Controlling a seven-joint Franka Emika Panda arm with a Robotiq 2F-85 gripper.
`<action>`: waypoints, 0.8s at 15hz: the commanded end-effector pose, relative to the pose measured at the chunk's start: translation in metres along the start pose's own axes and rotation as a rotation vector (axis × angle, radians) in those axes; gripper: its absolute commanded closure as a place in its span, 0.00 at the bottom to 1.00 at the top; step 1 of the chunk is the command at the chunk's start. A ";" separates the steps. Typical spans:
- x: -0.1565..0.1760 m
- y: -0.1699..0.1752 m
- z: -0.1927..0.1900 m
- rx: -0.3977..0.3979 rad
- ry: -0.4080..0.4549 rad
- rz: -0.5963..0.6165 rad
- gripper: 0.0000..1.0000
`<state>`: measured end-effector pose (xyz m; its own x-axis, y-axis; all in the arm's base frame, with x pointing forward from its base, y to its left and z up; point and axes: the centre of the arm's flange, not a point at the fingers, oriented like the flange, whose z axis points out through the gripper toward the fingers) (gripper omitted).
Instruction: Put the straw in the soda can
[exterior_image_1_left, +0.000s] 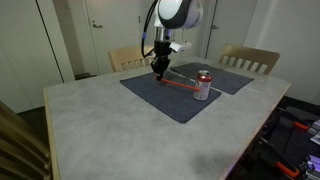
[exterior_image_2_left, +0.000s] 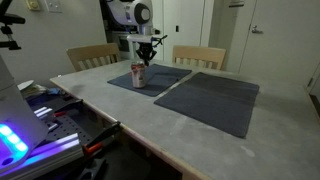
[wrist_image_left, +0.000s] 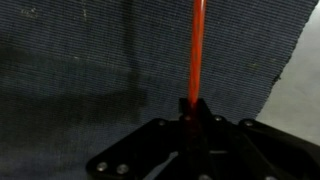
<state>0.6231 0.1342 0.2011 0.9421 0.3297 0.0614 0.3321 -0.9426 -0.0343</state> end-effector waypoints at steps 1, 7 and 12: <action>-0.017 0.001 -0.039 0.041 0.013 -0.038 0.98; -0.032 0.000 -0.088 0.142 0.102 -0.067 0.98; -0.053 0.003 -0.120 0.197 0.171 -0.066 0.98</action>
<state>0.5959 0.1215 0.2979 0.9122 0.3540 0.2064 0.3925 -0.8996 -0.1913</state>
